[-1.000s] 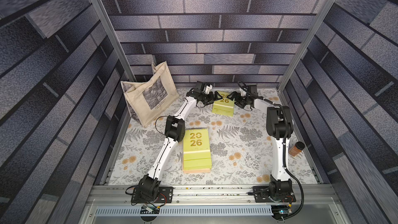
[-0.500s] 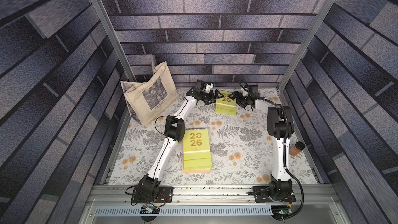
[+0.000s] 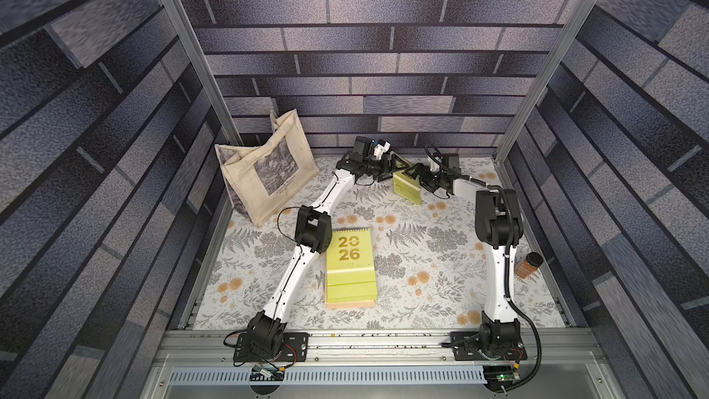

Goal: Stack the calendars
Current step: Pick up the calendar at the center of the board.

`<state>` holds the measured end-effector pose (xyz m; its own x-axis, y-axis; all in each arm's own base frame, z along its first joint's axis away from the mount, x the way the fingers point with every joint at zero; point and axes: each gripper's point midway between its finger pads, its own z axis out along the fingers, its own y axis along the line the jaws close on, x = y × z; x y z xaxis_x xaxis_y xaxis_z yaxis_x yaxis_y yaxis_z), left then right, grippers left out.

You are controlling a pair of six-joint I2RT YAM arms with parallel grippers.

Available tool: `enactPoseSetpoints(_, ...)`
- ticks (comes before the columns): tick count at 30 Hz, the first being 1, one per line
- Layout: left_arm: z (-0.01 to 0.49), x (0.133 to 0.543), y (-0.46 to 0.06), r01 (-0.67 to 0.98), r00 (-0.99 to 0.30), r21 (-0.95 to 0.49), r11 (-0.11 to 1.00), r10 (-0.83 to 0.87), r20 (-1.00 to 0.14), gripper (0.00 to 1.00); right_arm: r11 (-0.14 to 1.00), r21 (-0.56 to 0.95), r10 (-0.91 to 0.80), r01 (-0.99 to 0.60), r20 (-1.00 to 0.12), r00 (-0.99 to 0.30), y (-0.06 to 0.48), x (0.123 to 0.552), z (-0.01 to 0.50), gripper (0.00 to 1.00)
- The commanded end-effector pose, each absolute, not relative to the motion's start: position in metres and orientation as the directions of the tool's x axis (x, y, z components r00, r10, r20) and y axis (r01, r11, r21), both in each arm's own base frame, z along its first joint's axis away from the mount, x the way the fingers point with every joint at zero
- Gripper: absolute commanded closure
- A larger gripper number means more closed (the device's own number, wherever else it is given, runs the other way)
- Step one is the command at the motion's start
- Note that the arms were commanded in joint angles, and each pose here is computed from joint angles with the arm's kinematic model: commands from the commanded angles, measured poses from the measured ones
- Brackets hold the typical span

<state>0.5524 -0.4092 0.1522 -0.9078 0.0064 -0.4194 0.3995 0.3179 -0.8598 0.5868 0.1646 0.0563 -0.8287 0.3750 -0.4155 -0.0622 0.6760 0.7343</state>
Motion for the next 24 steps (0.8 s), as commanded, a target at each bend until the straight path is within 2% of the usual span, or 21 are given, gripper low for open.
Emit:
enactPoseSetpoints(1, 0.187, 0.542, -0.415, 0.448, -0.889, -0.855, 0.263, 0.025, -0.458, 0.00, 0.682, 0.722, 0.352, 0.115, -0.187, -0.917, 0.177, 0.538, -0.009, 0.06)
enactPoseSetpoints(7, 0.178, 0.543, -0.411, 0.432, -0.896, -0.856, 0.286, 0.027, -0.443, 0.00, 0.682, 0.722, 0.354, 0.118, -0.184, -0.917, 0.175, 0.536, -0.011, 0.06)
enactPoseSetpoints(19, 0.131, 0.562, -0.386, 0.323, -0.928, -0.839, 0.437, -0.029, -0.372, 0.00, 0.678, 0.725, 0.356, 0.124, -0.176, -0.918, 0.175, 0.534, -0.013, 0.06)
enactPoseSetpoints(24, 0.117, 0.566, -0.385, 0.283, -0.937, -0.840, 0.463, -0.053, -0.345, 0.00, 0.678, 0.724, 0.357, 0.127, -0.174, -0.918, 0.175, 0.533, -0.015, 0.06)
